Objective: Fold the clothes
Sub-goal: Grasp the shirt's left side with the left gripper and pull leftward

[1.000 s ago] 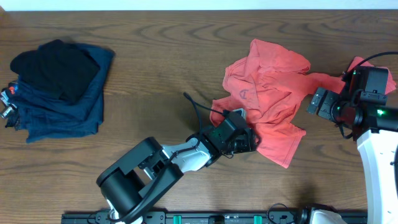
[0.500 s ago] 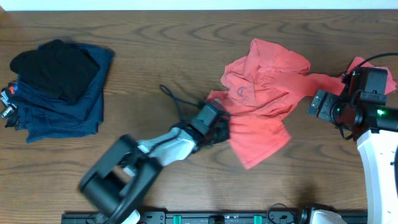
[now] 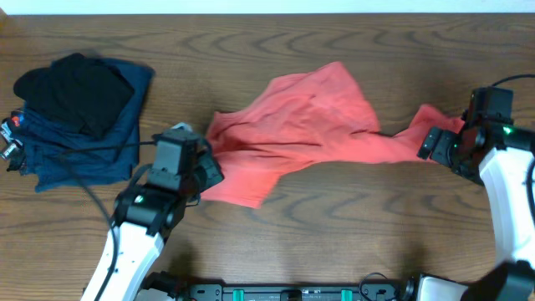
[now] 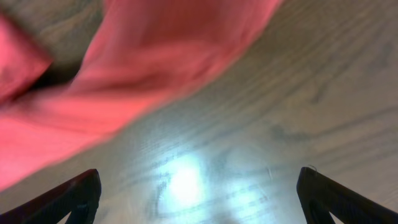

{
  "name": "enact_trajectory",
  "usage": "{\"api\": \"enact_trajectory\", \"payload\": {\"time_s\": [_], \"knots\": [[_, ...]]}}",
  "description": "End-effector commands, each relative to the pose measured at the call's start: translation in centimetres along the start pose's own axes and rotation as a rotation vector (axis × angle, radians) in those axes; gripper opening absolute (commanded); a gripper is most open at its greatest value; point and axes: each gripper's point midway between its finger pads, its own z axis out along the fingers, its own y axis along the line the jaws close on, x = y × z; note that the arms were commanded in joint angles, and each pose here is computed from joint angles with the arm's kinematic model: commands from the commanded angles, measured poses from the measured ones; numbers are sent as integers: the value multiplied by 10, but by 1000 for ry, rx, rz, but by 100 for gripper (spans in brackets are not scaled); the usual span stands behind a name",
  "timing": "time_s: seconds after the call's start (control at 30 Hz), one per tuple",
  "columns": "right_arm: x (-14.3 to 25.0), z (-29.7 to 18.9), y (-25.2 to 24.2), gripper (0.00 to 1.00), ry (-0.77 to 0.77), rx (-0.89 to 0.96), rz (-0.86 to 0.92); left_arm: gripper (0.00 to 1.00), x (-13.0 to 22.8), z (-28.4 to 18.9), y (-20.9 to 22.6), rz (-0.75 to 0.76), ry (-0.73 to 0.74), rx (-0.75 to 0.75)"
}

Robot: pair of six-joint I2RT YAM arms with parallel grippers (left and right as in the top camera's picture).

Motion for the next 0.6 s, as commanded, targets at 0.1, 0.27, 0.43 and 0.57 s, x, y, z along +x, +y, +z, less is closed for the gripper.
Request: {"api": "enact_trajectory", "payload": {"time_s": [0.1, 0.27, 0.43, 0.57], "knots": [[-9, 35, 4, 97, 40, 13, -20, 6, -2, -5, 12, 26, -24, -53], [-9, 71, 11, 88, 96, 9, -32, 6, 3, 2, 17, 24, 10, -84], [1, 96, 12, 58, 163, 19, -38, 6, 4, 5, 19, 23, 20, -94], [8, 104, 14, 36, 198, 14, -40, 6, 4, 5, 19, 23, 19, -94]]}}
